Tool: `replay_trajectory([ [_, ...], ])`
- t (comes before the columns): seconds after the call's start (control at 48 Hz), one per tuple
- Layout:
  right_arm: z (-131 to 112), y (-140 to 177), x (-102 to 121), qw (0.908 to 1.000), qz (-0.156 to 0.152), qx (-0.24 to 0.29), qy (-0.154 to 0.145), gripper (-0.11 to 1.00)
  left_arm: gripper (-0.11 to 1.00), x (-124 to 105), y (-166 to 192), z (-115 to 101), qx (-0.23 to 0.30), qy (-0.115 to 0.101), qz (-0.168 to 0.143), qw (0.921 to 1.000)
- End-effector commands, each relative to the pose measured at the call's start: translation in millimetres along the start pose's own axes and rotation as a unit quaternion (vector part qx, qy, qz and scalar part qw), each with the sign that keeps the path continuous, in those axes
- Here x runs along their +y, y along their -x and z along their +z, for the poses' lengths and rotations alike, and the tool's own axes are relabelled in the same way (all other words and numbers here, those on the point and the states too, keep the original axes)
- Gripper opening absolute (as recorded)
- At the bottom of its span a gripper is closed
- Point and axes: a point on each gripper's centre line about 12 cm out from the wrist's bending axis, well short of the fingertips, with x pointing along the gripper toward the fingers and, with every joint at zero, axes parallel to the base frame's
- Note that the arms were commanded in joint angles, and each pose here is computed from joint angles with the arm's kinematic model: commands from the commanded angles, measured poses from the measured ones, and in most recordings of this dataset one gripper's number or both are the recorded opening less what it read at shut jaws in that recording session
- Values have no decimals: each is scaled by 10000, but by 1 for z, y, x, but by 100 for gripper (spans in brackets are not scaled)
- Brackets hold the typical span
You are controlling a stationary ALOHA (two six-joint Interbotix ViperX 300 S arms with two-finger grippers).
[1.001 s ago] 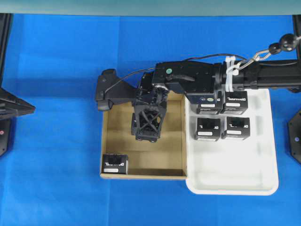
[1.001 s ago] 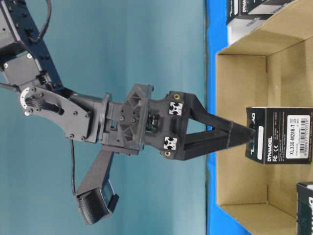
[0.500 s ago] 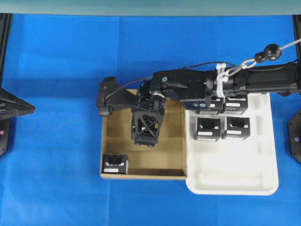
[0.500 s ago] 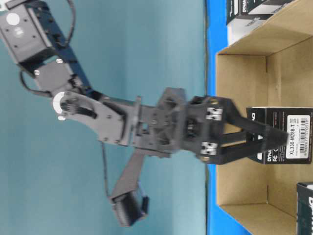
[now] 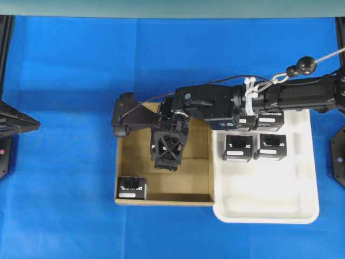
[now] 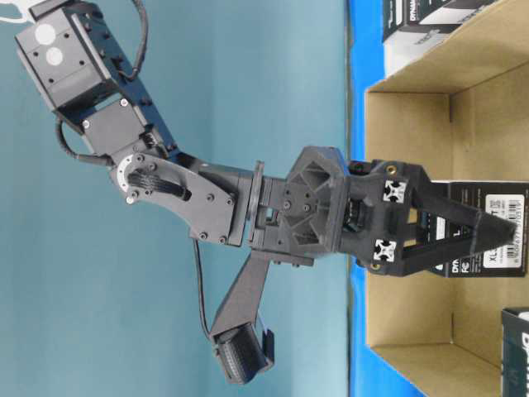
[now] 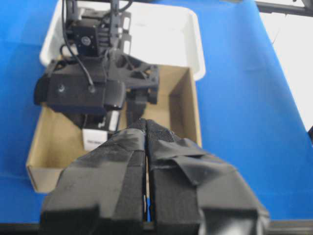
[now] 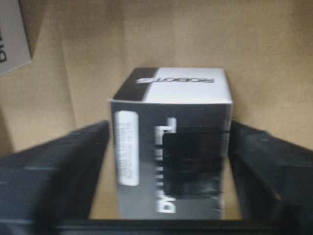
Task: Pick the box from inside the cardboard box.
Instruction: 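Lift the gripped box up out of the cardboard box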
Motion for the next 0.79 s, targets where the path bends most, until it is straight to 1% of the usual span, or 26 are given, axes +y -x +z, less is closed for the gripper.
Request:
replay_trajectory([
  [0.0, 3, 1, 5, 10000, 15, -61, 38, 75, -3, -1, 0, 8, -68, -1, -13, 10000],
  [0.042, 5, 3, 6, 9999, 14, -106, 28, 65, -3, -1, -1, 8, -60, -1, -12, 10000],
  [0.063, 5, 4, 6, 9999, 20, -115, 16, 62, -3, -1, 0, 8, -68, 7, -13, 10000],
  [0.188, 8, 11, 7, 9998, 25, -183, -23, 62, -3, -1, -1, 8, -60, 14, -12, 10000],
  [0.313, 13, 33, 10, 9995, 41, -321, -18, 62, -3, -1, 0, 8, -68, 14, -13, 10000],
  [0.48, 17, 85, 14, 9988, 83, -485, 36, 62, -3, -1, 0, 8, -68, 22, -13, 10000],
  [0.563, 14, 119, 19, 9986, 120, -505, 127, 62, -3, -1, 0, 9, -76, 22, -14, 10000],
  [0.709, 4, 173, 28, 9981, 156, -554, 212, 62, -3, -1, 0, 9, -76, 22, -14, 10000],
  [0.771, -2, 191, 31, 9977, 166, -605, 245, 62, -3, -1, 0, 9, -83, 22, -14, 10000],
])
